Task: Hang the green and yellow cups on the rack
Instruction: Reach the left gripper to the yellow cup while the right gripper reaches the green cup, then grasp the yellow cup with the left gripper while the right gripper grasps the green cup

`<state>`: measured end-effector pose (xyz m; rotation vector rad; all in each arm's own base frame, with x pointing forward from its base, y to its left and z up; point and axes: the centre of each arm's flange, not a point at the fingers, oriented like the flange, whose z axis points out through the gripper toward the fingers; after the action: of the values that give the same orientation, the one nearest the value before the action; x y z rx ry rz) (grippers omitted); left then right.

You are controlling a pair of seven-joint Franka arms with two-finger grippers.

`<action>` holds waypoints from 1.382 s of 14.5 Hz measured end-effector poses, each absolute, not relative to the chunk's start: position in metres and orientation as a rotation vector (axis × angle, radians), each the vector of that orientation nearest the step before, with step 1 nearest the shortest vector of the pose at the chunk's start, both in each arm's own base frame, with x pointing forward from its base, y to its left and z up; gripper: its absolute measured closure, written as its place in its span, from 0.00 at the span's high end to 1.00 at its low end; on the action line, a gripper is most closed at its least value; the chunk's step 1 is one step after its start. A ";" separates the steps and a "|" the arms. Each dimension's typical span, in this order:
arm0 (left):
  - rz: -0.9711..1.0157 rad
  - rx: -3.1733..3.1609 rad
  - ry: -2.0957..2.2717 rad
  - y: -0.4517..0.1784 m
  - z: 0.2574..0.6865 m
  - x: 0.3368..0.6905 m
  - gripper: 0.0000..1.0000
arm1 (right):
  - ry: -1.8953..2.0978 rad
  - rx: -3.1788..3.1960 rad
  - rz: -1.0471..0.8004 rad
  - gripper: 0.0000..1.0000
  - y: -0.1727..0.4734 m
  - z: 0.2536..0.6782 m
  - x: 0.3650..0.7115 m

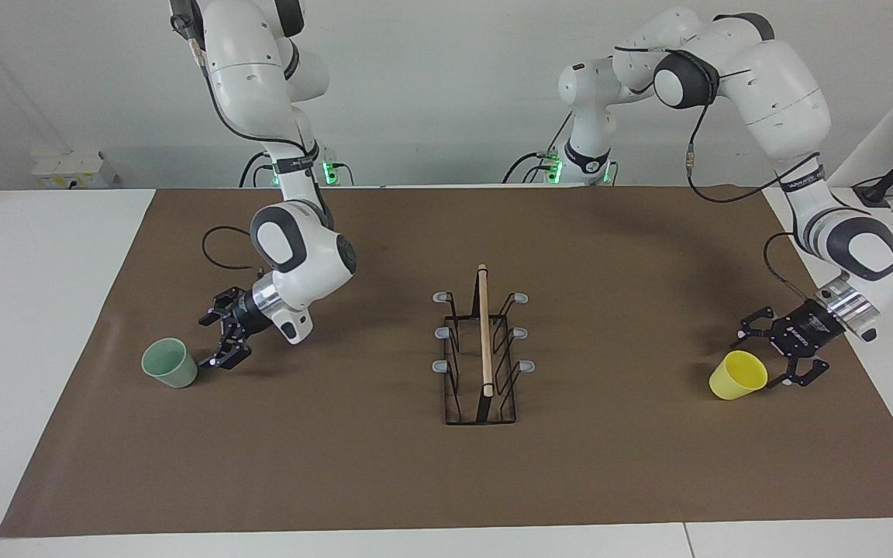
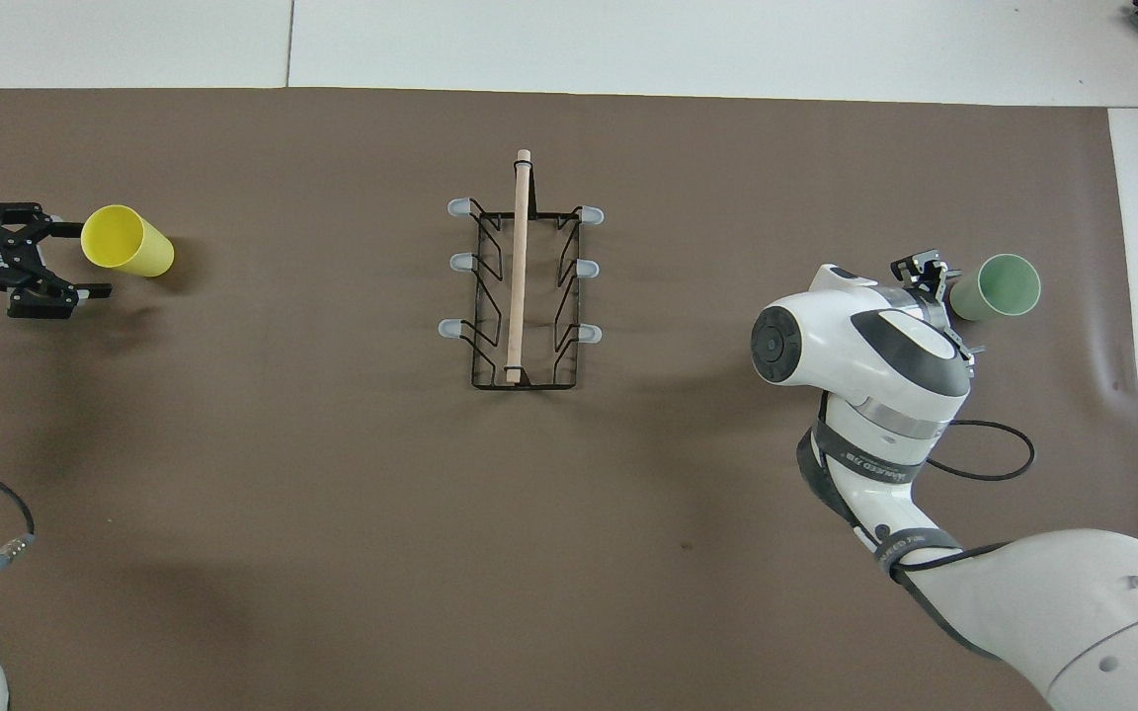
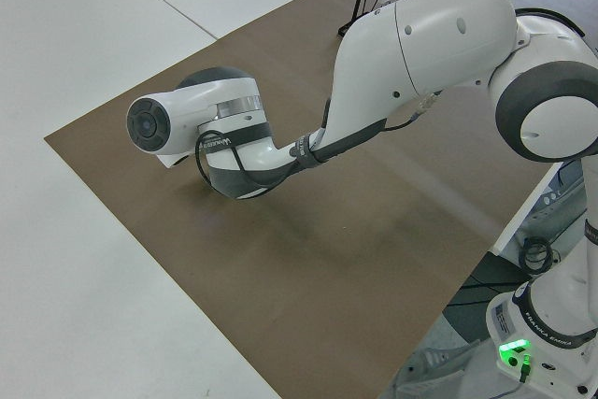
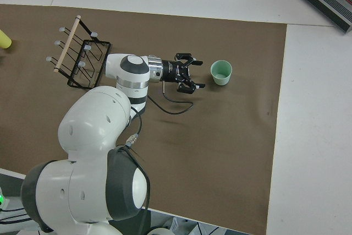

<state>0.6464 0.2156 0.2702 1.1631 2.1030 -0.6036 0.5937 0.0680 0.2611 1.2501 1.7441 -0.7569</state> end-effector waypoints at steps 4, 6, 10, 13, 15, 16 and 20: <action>-0.574 1.005 2.103 0.193 0.248 0.638 1.00 | 1.743 1.189 -0.730 1.00 0.062 0.253 0.598; -0.566 0.933 2.092 0.185 0.244 0.636 1.00 | 1.689 1.208 -0.717 1.00 0.040 0.253 0.601; -0.534 0.905 2.061 0.163 0.240 0.639 1.00 | 1.641 1.265 -0.685 1.00 0.001 0.242 0.596; -0.518 0.933 2.027 0.155 0.237 0.638 0.98 | 1.627 1.293 -0.664 1.00 0.000 0.237 0.592; -0.480 1.029 1.948 0.154 0.239 0.635 0.86 | 1.625 1.295 -0.663 1.00 0.000 0.235 0.591; -0.465 1.054 1.926 0.154 0.242 0.634 0.74 | 1.625 1.291 -0.663 1.00 -0.001 0.235 0.591; -0.387 1.099 1.858 0.157 0.277 0.641 0.67 | 1.630 1.273 -0.657 1.00 -0.008 0.235 0.592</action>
<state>0.6413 0.1569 0.2771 1.0995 1.8582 -0.3872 0.5920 -0.0076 0.2350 1.2732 1.6302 -0.6567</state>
